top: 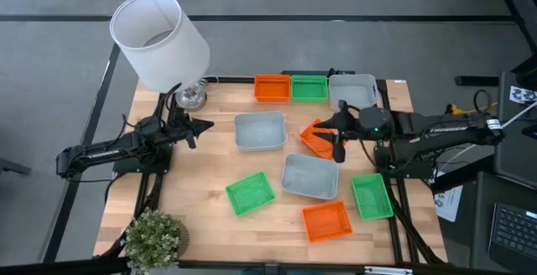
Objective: Stack baskets by color
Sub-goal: Stack the right green bin on the top green bin
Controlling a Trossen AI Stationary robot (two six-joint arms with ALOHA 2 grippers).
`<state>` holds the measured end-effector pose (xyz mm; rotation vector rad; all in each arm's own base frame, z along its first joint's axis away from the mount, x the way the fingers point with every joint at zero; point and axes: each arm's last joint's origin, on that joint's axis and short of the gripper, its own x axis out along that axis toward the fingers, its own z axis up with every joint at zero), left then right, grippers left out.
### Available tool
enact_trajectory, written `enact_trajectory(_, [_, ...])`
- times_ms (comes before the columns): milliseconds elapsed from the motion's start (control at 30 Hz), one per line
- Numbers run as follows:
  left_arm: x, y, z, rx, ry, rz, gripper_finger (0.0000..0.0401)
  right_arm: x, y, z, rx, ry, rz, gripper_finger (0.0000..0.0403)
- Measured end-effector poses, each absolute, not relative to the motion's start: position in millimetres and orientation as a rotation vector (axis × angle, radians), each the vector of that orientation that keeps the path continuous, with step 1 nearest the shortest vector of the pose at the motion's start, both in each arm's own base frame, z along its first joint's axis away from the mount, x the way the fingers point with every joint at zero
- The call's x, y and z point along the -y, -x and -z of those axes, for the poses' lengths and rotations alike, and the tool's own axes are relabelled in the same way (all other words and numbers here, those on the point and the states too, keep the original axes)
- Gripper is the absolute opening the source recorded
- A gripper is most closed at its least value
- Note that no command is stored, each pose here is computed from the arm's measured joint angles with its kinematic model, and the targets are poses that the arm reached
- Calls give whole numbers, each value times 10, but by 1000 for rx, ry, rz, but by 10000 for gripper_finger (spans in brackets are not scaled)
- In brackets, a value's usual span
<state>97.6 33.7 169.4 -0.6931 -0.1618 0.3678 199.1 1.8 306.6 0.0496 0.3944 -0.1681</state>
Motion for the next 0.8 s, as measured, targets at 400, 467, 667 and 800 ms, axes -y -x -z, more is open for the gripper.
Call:
enact_trajectory(400, [-309, -984, -1618, 76, 697, -368, 0, -26, -2055, -3421, -425, -36, 142, 114])
enact_trajectory(467, [-309, -984, -1618, 76, 695, -368, 0, -25, -2035, -3381, -466, -103, 161, 114])
enact_trajectory(667, [-310, -983, -1618, 67, 641, -373, 0, -47, -1841, -3120, -781, -419, 260, 114])
enact_trajectory(800, [-311, -983, -1619, 55, 568, -377, 0, -125, -1645, -2979, -1014, -533, 357, 114])
